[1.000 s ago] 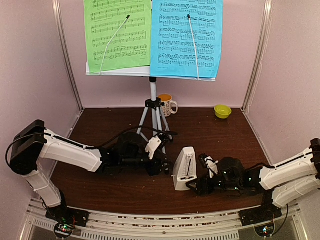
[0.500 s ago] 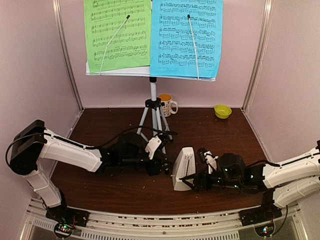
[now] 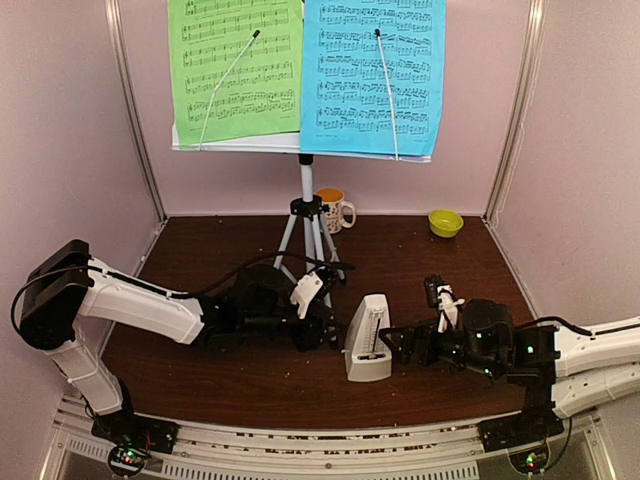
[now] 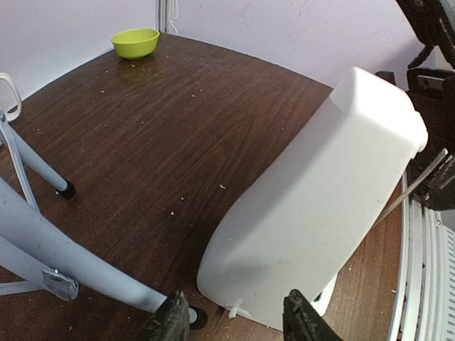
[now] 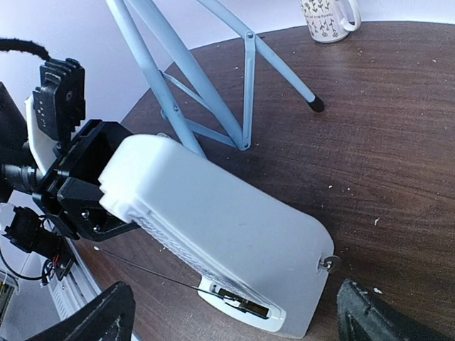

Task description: Set up the instrument practice props

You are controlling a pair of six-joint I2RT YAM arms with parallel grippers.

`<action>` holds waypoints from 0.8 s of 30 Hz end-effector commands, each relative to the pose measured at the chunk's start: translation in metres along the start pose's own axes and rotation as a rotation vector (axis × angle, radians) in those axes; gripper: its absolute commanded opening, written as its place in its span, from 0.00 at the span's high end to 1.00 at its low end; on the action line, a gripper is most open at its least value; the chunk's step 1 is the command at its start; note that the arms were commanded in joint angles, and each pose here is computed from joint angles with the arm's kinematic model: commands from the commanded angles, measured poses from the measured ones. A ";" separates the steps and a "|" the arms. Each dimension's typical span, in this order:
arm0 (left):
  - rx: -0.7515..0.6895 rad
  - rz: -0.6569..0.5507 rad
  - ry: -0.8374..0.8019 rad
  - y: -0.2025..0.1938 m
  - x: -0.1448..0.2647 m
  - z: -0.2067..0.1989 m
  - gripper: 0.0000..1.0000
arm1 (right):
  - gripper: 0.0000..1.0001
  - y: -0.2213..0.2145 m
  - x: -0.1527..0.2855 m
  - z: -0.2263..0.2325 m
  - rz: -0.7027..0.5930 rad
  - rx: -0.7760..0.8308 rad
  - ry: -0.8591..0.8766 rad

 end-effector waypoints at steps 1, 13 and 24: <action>-0.011 -0.041 0.013 0.011 0.006 0.003 0.54 | 0.00 0.010 0.002 0.018 -0.043 0.056 -0.025; -0.006 -0.040 0.021 0.010 0.009 0.004 0.54 | 0.00 0.027 0.002 0.005 -0.145 0.073 -0.249; -0.013 -0.038 0.030 0.011 0.009 0.005 0.54 | 0.02 0.024 0.030 -0.040 -0.177 0.051 -0.378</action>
Point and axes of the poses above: each gripper's point midway between its finger pads, its own x axis back along the fingers, its own z axis along the line the jaws close on, y = z × x, the point moved 2 cm from there along x, back along the fingers, and after that the axes turned 9 degrees about -x, right-handed, at the moved point
